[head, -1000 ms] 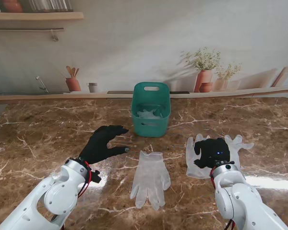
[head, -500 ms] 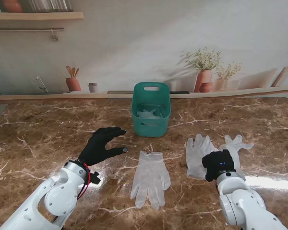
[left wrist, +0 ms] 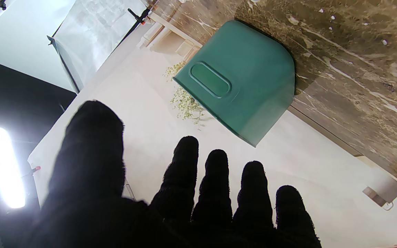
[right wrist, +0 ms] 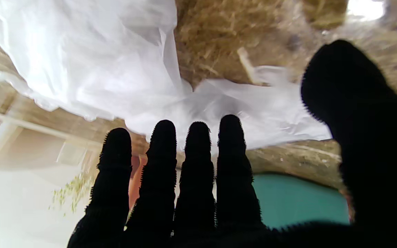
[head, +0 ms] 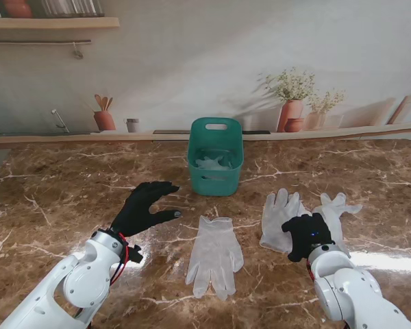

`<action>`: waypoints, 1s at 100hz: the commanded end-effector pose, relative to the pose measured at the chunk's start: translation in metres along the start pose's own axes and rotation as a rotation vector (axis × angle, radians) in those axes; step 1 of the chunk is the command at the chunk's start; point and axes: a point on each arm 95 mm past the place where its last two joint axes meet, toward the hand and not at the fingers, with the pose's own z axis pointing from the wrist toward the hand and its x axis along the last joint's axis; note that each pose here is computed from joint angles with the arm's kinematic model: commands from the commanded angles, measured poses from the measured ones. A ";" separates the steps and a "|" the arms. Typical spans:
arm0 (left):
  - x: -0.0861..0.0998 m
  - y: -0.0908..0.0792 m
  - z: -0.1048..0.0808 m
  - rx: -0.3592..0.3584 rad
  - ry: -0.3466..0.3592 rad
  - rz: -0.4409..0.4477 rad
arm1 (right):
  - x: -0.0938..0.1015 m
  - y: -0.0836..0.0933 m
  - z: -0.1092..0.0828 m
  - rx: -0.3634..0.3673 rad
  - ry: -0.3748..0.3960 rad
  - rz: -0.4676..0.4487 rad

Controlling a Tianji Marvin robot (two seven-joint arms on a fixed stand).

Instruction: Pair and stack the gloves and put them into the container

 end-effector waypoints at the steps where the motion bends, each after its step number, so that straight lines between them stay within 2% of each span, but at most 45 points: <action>1: -0.001 0.003 -0.001 -0.004 -0.001 -0.001 | 0.006 -0.023 -0.009 0.014 -0.001 0.001; 12: -0.001 0.003 -0.002 -0.005 -0.002 -0.004 | 0.008 -0.021 -0.014 -0.064 0.006 0.010; 33: 0.000 0.005 -0.001 -0.004 0.003 -0.014 | 0.012 -0.028 -0.015 -0.064 0.010 0.002; 44: 0.000 0.005 -0.002 -0.007 0.004 -0.016 | 0.011 -0.034 -0.010 -0.075 -0.008 -0.020; 65: 0.000 0.005 -0.002 -0.011 0.004 -0.017 | 0.009 -0.044 0.005 -0.158 -0.039 -0.074; 84: 0.000 0.005 -0.002 -0.017 0.008 -0.018 | 0.009 -0.046 0.008 -0.162 -0.042 -0.029; 100: 0.001 0.006 -0.001 -0.021 0.009 -0.024 | 0.008 -0.033 0.005 -0.198 -0.035 0.060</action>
